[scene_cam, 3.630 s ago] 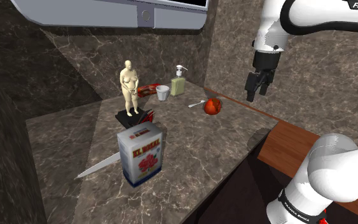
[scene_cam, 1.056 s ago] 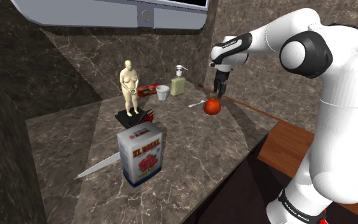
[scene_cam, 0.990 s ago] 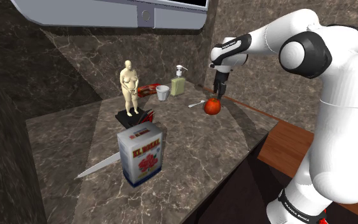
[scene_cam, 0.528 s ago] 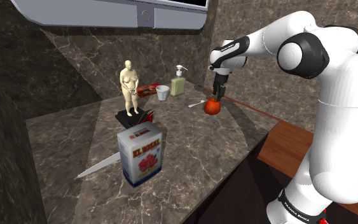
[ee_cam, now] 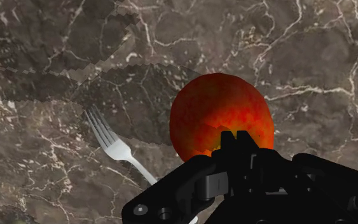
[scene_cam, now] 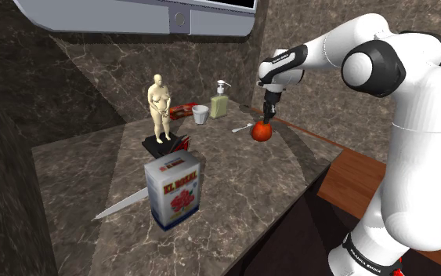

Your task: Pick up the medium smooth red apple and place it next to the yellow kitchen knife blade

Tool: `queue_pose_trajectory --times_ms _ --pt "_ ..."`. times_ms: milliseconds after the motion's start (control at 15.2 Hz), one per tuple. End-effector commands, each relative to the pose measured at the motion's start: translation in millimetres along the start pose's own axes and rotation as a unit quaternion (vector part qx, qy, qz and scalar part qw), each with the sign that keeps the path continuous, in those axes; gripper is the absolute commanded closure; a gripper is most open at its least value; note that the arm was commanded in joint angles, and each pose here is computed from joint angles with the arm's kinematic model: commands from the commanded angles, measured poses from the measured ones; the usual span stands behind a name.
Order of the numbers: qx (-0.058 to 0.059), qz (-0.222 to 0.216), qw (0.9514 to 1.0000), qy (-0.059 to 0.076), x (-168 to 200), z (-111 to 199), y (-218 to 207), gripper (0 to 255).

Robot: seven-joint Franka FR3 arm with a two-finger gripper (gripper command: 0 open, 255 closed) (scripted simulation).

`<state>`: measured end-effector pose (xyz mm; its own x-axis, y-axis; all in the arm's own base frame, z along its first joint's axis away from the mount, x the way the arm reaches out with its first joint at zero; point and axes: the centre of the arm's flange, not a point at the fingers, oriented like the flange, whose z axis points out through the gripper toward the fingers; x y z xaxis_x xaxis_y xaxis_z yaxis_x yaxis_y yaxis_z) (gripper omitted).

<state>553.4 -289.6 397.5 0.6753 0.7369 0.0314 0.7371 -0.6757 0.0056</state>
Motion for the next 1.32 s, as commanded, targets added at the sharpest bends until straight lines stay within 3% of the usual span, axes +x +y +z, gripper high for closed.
queue_pose_trajectory --times_ms 0,198,1254 --pt "0.0 0.0 1.0 0.0 0.0 0.5 -0.1 255" --pt "0.0 0.0 1.0 0.0 -0.1 0.4 0.0 255" --pt "0.0 0.0 1.0 0.0 2.5 -84.0 0.5 255"
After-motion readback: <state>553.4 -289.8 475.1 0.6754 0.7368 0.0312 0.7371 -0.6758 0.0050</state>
